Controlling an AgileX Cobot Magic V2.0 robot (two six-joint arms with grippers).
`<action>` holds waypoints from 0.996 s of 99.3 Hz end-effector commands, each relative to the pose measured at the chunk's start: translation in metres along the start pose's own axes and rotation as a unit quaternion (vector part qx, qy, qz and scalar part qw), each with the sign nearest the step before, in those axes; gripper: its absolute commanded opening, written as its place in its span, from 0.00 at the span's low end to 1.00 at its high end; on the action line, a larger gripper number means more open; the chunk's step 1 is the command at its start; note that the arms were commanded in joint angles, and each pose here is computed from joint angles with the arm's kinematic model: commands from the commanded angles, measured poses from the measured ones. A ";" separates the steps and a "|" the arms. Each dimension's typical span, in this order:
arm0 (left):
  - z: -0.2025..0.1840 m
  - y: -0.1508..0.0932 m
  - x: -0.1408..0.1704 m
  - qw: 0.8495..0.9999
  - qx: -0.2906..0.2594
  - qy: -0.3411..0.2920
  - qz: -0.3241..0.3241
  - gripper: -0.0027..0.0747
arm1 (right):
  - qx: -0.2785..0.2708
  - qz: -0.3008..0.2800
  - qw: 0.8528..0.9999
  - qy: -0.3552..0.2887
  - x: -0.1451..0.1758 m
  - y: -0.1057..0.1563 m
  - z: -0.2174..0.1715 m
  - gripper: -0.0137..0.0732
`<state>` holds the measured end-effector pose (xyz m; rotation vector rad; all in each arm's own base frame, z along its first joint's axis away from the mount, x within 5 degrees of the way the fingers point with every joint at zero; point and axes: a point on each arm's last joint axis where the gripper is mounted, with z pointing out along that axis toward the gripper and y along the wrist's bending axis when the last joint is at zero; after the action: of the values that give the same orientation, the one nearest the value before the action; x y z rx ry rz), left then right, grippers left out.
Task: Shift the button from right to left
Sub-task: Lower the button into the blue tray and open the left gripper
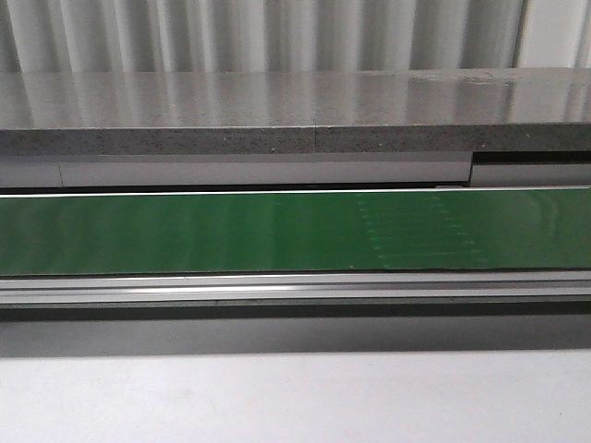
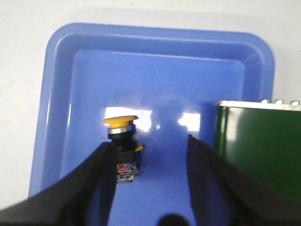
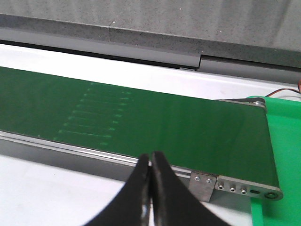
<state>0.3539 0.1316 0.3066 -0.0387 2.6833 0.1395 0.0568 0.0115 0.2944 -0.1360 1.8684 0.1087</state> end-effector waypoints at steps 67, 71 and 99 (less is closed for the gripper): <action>-0.100 -0.156 0.054 0.961 0.118 -0.245 0.056 0.01 | 0.004 -0.001 0.999 -0.047 -0.014 -0.001 -0.003 0.08; -0.103 -0.158 0.061 0.957 0.124 -0.254 0.055 0.01 | 0.004 -0.001 0.999 -0.047 -0.014 -0.001 -0.003 0.08; -0.123 -0.155 0.114 0.937 0.160 -0.311 0.010 0.01 | 0.004 -0.001 0.999 -0.047 -0.014 -0.001 -0.003 0.08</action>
<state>0.2213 -0.0356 0.3362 0.1735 2.1828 -0.1963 0.0568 0.0115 0.2944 -0.1360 1.8684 0.1087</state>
